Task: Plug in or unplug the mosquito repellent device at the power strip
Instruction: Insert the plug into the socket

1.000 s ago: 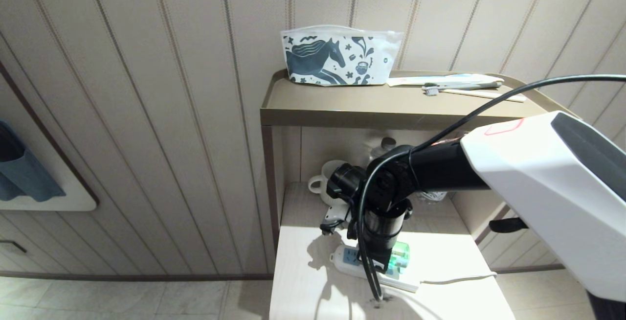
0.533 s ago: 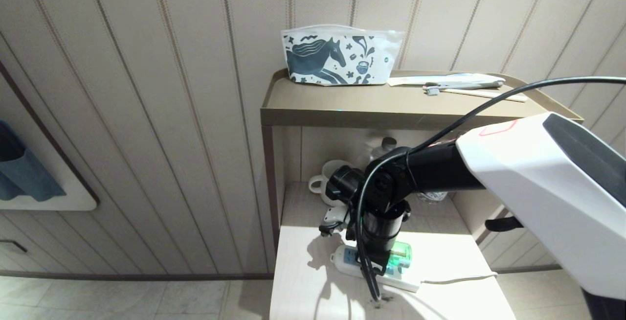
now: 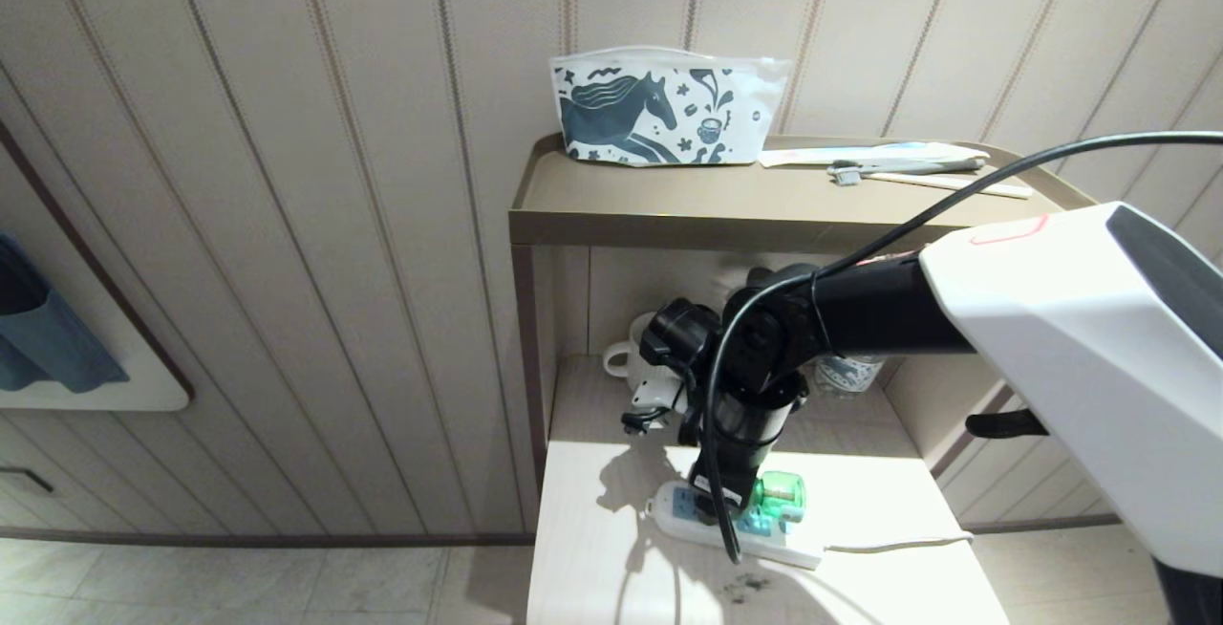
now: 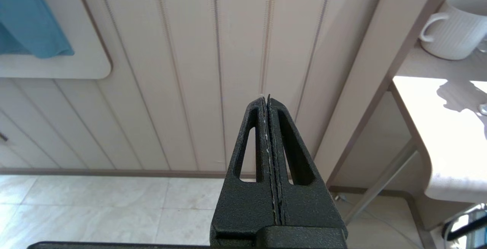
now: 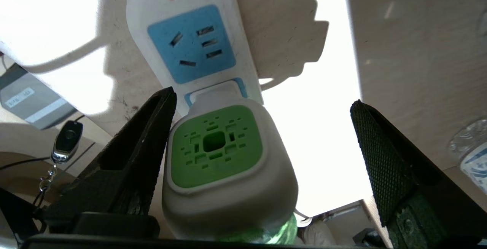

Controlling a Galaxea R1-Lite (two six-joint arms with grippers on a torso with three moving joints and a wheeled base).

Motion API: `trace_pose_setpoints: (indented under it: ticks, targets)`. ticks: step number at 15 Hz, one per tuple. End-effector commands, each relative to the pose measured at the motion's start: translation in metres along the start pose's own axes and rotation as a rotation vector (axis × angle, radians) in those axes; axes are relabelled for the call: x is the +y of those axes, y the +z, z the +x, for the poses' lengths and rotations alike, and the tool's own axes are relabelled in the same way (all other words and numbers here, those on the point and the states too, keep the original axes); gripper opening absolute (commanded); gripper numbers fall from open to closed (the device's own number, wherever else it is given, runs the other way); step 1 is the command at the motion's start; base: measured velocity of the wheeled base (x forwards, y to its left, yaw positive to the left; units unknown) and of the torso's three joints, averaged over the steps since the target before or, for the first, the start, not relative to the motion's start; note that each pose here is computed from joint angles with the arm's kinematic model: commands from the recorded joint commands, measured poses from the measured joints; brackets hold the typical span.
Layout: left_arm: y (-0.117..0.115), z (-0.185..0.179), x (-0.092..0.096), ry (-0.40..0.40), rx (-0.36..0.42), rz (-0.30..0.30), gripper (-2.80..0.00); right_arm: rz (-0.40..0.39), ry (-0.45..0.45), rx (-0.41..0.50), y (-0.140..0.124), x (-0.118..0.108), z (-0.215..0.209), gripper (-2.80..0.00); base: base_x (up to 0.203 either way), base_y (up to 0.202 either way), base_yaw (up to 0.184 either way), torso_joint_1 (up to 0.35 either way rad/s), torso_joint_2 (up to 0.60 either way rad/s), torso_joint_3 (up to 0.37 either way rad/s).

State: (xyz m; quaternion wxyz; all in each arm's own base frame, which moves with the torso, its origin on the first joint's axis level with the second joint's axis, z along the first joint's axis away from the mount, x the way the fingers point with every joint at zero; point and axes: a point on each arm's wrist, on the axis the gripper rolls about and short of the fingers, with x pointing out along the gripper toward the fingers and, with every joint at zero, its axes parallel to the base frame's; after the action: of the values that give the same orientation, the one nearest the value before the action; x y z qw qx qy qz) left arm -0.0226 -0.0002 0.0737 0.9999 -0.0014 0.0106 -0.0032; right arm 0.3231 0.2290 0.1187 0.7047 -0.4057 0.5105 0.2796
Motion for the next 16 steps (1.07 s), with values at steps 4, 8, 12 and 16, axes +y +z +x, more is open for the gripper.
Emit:
trace_pose_setpoints:
  ticks: [4,8,12,16]
  targets:
    - [0.0,0.0,0.0,0.0,0.0,0.0,-2.8,0.006,-0.022,-0.045,-0.002,-0.004,-0.021,0.0,0.0,0.0,0.0,0.0,0.0,0.0]
    - [0.0,0.0,0.0,0.0,0.0,0.0,-2.8,0.013,-0.04,-0.095,-0.008,-0.005,-0.047,0.0,0.0,0.0,0.0,0.0,0.0,0.0]
    - [0.0,0.0,0.0,-0.001,0.0,0.0,-2.8,0.015,-0.04,-0.121,-0.017,-0.003,-0.064,0.0,0.0,0.0,0.0,0.0,0.0,0.0]
    - [0.0,0.0,0.0,0.0,0.0,0.0,-2.8,0.033,0.032,-0.163,-0.025,0.0,-0.081,0.0,0.0,0.0,0.0,0.0,0.0,0.0]
